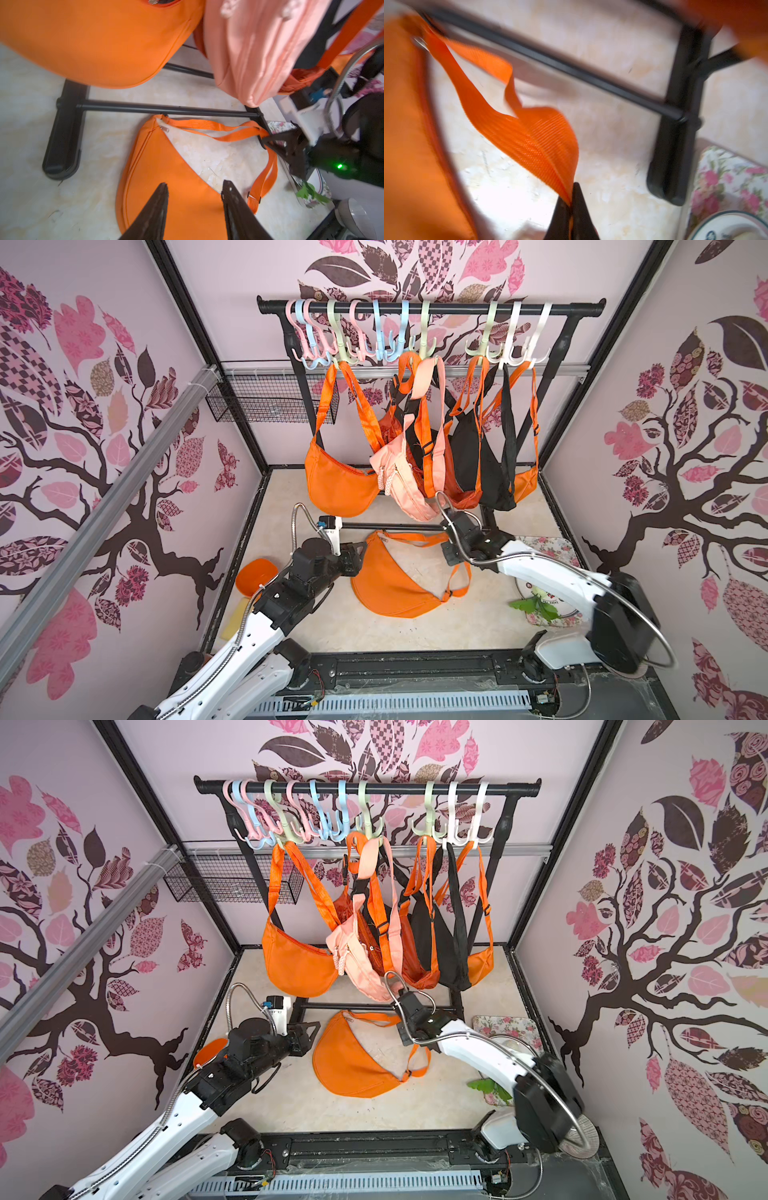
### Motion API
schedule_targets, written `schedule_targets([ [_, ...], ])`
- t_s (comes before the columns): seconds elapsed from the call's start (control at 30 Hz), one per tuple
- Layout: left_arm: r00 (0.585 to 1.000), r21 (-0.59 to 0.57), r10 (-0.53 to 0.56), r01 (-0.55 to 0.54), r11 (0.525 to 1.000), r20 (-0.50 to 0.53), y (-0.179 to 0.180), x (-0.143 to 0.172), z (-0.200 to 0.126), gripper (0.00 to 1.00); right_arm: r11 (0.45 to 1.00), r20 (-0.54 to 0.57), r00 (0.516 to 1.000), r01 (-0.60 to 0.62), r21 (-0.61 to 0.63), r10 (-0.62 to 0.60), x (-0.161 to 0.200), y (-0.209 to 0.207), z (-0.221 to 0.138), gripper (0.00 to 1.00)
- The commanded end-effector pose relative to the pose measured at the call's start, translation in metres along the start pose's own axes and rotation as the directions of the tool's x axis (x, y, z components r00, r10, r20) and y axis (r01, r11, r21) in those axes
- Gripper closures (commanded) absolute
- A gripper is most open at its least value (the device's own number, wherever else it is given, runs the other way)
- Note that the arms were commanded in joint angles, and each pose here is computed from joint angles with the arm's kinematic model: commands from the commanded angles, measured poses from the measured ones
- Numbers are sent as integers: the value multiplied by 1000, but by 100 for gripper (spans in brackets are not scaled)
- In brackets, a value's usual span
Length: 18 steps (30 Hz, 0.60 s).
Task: Hang the bag on a hook
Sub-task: Pick up the bag from the center of the board.
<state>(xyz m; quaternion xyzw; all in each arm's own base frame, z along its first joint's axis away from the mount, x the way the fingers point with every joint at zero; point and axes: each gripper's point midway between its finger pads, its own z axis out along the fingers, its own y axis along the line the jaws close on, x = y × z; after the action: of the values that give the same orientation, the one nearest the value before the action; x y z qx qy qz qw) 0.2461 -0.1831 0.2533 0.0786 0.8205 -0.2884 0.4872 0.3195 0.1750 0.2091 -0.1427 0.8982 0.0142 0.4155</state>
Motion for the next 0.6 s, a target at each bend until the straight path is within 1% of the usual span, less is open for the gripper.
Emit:
schedule_targets([
  [0.0, 961, 169, 211, -241, 956, 178, -65, -56, -20, 44, 1000, 372, 928, -25, 11, 19, -95, -30, -96, 100],
  [0.03, 945, 194, 252, -293, 936, 211, -80, -66, -23, 40, 1000, 441, 897, -29, -7, 29, -114, -33, -119, 100],
  [0.1, 914, 231, 311, -372, 899, 260, -105, -80, -25, 34, 999, 524, 852, -6, -34, 23, -143, -33, -151, 100],
  [0.13, 904, 255, 329, -398, 881, 275, -116, -87, -21, 30, 999, 550, 835, 12, -36, 10, -155, -33, -161, 100],
  [0.23, 881, 335, 370, -458, 823, 293, -148, -102, -9, 28, 998, 599, 801, 51, -44, -14, -184, -30, -185, 100],
  [0.3, 867, 374, 382, -486, 790, 321, -167, -114, -4, 27, 997, 623, 782, 61, -45, -19, -197, -31, -198, 100],
  [0.43, 839, 403, 376, -525, 750, 394, -202, -147, 11, 24, 998, 660, 750, 64, -22, -33, -212, -37, -218, 100],
  [0.57, 844, 477, 346, -522, 707, 410, -236, -164, 27, 22, 998, 686, 725, 51, 25, -55, -224, -46, -233, 100],
])
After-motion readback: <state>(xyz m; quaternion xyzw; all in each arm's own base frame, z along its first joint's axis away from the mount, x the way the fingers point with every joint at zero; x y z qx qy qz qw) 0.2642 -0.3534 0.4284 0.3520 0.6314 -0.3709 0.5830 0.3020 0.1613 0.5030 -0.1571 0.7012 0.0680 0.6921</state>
